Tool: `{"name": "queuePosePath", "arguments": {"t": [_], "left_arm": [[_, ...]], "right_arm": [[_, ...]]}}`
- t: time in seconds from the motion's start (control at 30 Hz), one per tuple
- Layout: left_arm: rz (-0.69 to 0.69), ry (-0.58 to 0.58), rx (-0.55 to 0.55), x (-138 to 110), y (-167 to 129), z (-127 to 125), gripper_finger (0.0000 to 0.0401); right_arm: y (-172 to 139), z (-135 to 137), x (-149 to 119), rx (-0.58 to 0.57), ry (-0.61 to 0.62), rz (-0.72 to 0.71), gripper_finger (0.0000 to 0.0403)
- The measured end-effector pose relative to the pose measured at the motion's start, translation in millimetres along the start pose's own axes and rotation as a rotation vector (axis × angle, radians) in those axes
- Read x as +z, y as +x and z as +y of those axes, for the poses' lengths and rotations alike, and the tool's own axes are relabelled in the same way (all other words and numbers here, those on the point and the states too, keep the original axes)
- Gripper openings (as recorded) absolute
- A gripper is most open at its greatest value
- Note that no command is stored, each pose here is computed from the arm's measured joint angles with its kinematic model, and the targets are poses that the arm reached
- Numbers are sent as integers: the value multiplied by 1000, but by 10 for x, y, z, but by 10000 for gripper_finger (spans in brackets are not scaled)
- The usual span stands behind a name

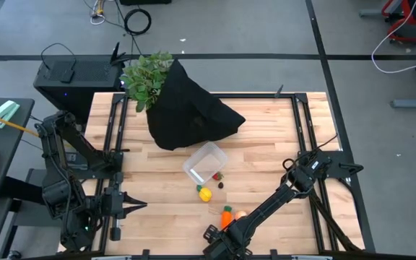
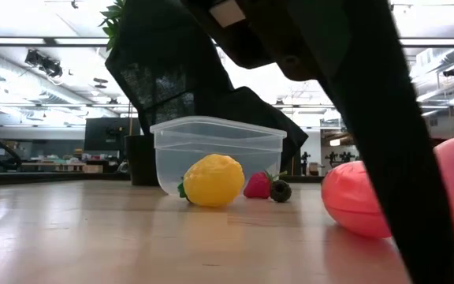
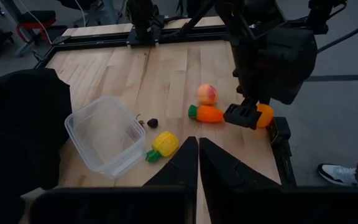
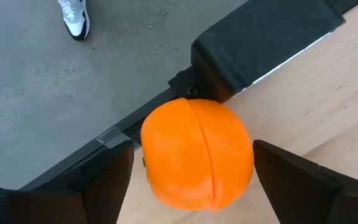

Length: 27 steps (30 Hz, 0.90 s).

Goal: Pick and placing Produce into tupperware
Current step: Put the orange into the transparent bin

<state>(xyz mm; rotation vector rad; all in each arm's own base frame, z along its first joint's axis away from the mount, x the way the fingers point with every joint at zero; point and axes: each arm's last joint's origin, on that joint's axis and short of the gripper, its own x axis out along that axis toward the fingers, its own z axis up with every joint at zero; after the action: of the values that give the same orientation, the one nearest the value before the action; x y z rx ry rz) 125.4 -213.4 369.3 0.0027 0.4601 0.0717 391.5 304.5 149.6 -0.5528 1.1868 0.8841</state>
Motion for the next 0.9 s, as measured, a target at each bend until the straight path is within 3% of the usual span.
{"name": "queuePosePath", "arguments": {"t": [0.3, 0.5, 0.9], "left_arm": [[0, -1, 0, 0, 0, 0, 8], [0, -7, 0, 0, 0, 0, 24], [0, -17, 0, 0, 0, 0, 10]], "right_arm": [[0, 0, 1, 0, 0, -1, 275], [0, 0, 1, 0, 0, -1, 249], [-98, -23, -37, -32, 11, 37, 247]]}}
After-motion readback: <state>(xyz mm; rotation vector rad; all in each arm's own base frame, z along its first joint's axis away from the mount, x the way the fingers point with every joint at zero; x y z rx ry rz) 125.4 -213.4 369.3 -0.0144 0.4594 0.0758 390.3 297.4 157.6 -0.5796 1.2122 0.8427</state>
